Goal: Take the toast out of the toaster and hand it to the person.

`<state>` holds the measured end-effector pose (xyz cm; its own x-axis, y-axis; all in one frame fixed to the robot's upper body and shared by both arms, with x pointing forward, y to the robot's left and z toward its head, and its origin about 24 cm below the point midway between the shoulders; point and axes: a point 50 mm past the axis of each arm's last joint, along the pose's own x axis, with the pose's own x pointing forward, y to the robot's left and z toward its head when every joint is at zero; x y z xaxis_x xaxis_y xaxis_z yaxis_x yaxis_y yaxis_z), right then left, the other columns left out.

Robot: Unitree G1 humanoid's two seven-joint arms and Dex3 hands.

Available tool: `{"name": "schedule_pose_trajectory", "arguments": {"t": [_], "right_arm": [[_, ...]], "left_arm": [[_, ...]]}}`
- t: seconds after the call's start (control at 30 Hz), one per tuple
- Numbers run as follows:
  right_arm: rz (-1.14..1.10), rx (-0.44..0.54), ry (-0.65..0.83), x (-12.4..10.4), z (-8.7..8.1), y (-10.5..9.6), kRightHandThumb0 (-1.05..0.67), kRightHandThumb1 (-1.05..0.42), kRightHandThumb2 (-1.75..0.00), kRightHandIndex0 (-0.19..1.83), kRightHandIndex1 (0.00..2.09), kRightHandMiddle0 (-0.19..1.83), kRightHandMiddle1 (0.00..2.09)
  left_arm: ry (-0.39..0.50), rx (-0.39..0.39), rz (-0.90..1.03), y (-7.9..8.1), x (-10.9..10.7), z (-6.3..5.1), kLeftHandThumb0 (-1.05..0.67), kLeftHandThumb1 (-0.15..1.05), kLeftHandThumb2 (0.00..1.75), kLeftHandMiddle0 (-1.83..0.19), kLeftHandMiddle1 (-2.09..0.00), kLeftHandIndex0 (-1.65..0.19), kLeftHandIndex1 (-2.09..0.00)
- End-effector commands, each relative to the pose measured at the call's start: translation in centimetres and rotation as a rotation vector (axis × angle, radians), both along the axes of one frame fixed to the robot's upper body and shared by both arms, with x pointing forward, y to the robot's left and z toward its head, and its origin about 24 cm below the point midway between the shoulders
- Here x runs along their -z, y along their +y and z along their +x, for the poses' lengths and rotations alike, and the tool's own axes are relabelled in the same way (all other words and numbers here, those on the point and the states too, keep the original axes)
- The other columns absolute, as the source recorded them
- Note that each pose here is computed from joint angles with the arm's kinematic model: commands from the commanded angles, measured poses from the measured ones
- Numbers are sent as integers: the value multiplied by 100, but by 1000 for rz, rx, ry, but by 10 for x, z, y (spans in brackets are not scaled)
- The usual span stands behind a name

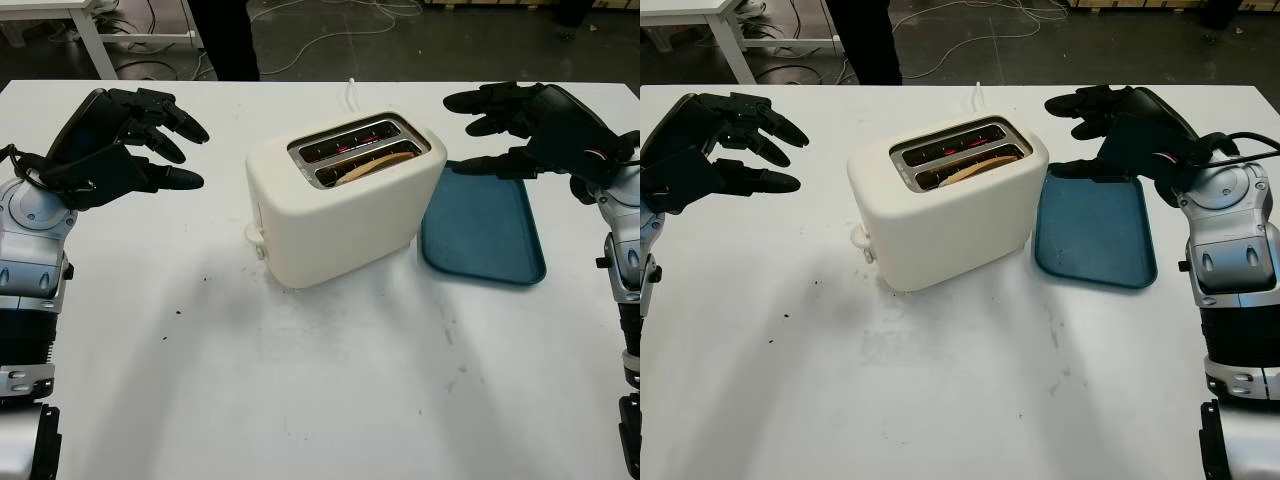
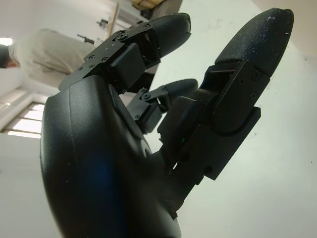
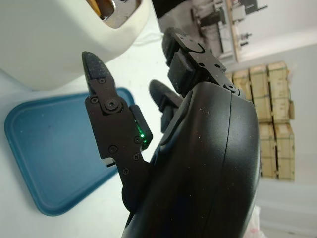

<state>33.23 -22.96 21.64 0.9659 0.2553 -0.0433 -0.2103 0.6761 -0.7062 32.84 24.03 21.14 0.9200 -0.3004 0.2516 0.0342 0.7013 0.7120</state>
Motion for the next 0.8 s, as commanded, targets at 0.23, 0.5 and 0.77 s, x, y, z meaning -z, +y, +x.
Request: {"name": "schedule_pose_trajectory", "arguments": {"t": [0.23,0.5,0.77], "right_arm": [[34,-11,-10,-2,-1,-2,-27,-76,0,18,78,53,1],[47,-11,-2,-3,-1,-1,-22,-77,0,15,80,52,0],[34,-10,-20,-3,-3,-3,-21,-77,0,15,83,53,1]], "left_arm": [[-8,6,8,-1,-2,-1,-105,63,0,-87,-82,-87,-66],[-2,3,6,-1,-2,0,-105,62,0,-86,-82,-86,-67],[3,5,7,-1,-2,0,-105,63,0,-86,-81,-87,-66]]}}
